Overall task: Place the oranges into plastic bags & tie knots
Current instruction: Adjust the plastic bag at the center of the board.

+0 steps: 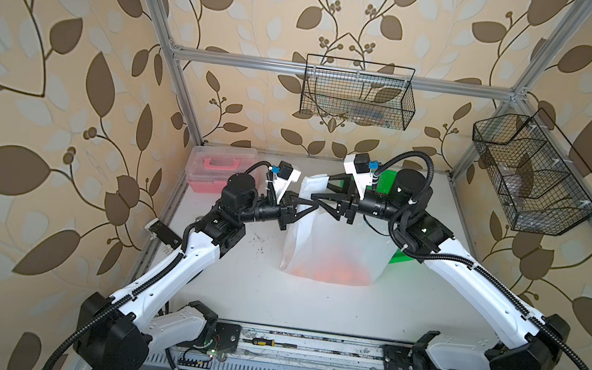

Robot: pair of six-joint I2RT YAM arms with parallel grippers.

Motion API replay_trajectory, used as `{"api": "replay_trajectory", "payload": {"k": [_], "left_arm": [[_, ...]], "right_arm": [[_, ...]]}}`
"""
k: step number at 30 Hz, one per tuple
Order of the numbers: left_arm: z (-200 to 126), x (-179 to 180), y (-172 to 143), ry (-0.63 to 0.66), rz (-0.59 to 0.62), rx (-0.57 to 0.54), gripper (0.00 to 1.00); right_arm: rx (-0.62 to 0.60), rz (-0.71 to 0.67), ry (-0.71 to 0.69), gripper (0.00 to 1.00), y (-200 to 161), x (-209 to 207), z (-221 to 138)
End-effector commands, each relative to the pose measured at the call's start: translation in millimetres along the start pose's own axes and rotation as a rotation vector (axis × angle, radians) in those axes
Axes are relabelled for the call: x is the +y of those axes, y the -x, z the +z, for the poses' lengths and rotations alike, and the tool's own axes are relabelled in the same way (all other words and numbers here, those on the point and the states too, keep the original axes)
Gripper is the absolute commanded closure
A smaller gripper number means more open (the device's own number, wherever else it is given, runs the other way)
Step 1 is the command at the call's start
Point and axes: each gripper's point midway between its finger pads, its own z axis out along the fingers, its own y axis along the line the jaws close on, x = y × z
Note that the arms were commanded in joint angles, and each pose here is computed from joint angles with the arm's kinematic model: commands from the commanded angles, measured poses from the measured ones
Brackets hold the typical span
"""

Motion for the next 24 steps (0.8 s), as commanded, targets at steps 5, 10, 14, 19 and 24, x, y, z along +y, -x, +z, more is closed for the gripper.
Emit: {"api": "replay_trajectory", "payload": {"k": [5, 10, 14, 19, 24], "left_arm": [[-4, -19, 13, -0.068, 0.084, -0.030, 0.95], [-4, -19, 10, -0.071, 0.086, -0.024, 0.97], [-3, -18, 10, -0.074, 0.081, -0.020, 0.98], [-2, -13, 12, -0.048, 0.084, -0.018, 0.67], [-8, -19, 37, -0.001, 0.153, -0.046, 0.35]], "right_arm": [[-0.023, -0.071, 0.014, 0.38, 18, -1, 10], [-0.033, -0.086, -0.009, 0.30, 24, -15, 12], [-0.027, -0.115, 0.064, 0.38, 23, -3, 15], [-0.048, -0.112, 0.114, 0.89, 28, 5, 13], [-0.038, -0.105, 0.098, 1.00, 29, 4, 12]]}}
